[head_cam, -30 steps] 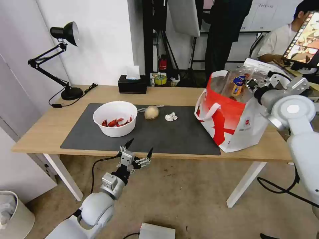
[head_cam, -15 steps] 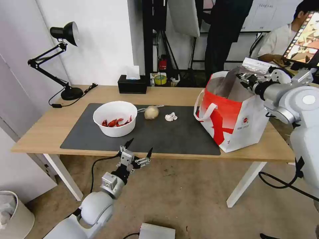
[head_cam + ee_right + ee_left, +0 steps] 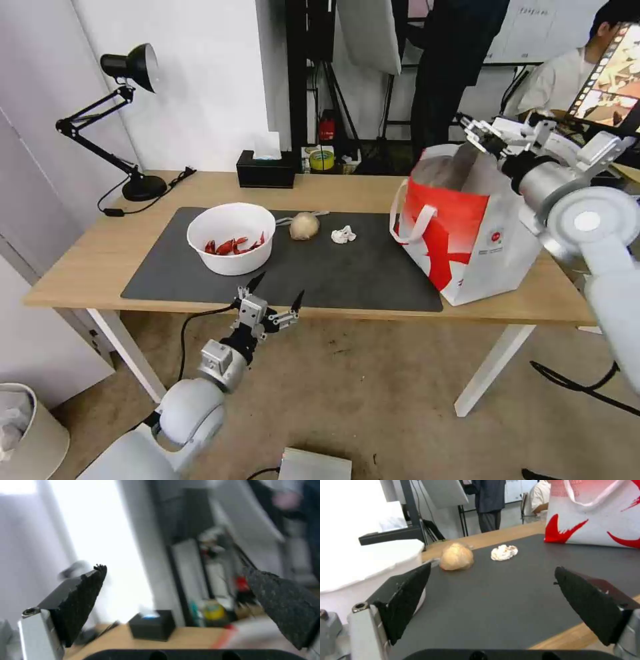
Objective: Pick up the trash from the table and place it into the takeout bag.
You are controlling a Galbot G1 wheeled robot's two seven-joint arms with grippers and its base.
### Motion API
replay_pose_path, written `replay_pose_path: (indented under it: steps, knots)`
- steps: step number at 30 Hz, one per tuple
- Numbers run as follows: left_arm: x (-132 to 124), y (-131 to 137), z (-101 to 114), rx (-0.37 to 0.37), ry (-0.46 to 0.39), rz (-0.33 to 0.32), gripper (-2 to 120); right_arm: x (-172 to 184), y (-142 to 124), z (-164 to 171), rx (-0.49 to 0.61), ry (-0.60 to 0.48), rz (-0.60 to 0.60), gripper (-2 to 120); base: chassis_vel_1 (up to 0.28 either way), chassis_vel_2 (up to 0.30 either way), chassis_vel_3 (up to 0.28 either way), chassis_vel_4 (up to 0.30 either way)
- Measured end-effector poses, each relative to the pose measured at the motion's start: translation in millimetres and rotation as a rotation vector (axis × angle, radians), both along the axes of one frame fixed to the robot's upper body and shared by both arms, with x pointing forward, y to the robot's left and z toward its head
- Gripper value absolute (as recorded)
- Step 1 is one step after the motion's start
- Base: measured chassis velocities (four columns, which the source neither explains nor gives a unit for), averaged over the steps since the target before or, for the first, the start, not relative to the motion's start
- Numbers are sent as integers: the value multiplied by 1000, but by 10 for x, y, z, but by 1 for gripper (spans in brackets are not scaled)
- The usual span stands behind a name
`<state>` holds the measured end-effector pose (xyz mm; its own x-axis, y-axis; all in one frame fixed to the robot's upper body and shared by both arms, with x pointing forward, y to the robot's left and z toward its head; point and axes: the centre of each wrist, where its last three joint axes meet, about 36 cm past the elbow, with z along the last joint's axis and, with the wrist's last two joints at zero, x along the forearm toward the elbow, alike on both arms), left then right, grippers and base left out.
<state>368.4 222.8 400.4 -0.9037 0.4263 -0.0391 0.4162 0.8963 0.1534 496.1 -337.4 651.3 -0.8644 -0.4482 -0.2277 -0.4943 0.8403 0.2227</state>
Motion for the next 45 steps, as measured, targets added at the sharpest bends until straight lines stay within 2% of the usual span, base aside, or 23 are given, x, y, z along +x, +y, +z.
replay_pose_path:
  steps: [1,2,5,6,8,13,19,25,28,32,45]
  knots:
    - [5,12,6,1,-2,2,100,-72,17,-54,-48,-13,43,100,0,0,0,0]
    - [5,12,6,1,-2,2,100,-72,17,-54,-48,-13,43,100,0,0,0,0]
    - [14,58,35,6,-9,10,100,-433,94,-398,-203,15,184,100,0,0,0,0]
    - [14,58,35,6,-9,10,100,-433,94,-398,-203,15,184,100,0,0,0,0]
    - [5,82,51,8,-12,14,100,-674,184,-616,-251,27,228,100,0,0,0,0]
    - [-28,104,55,8,-10,18,100,-972,331,-923,-271,69,252,100,0,0,0,0]
    - [-76,146,62,12,-8,26,100,-1278,465,-1351,-276,122,175,100,0,0,0,0]
    - [-98,201,49,23,-4,37,100,-1432,457,-1674,-297,124,103,100,0,0,0,0]
    - [-130,245,29,32,5,45,100,-1511,418,-1929,-297,134,29,100,0,0,0,0]
    - [-157,281,21,43,13,49,100,-1576,404,-2049,-303,141,-1,100,0,0,0,0]
    - [-199,367,1,73,35,64,100,-1657,424,-2124,-305,159,-28,100,0,0,0,0]
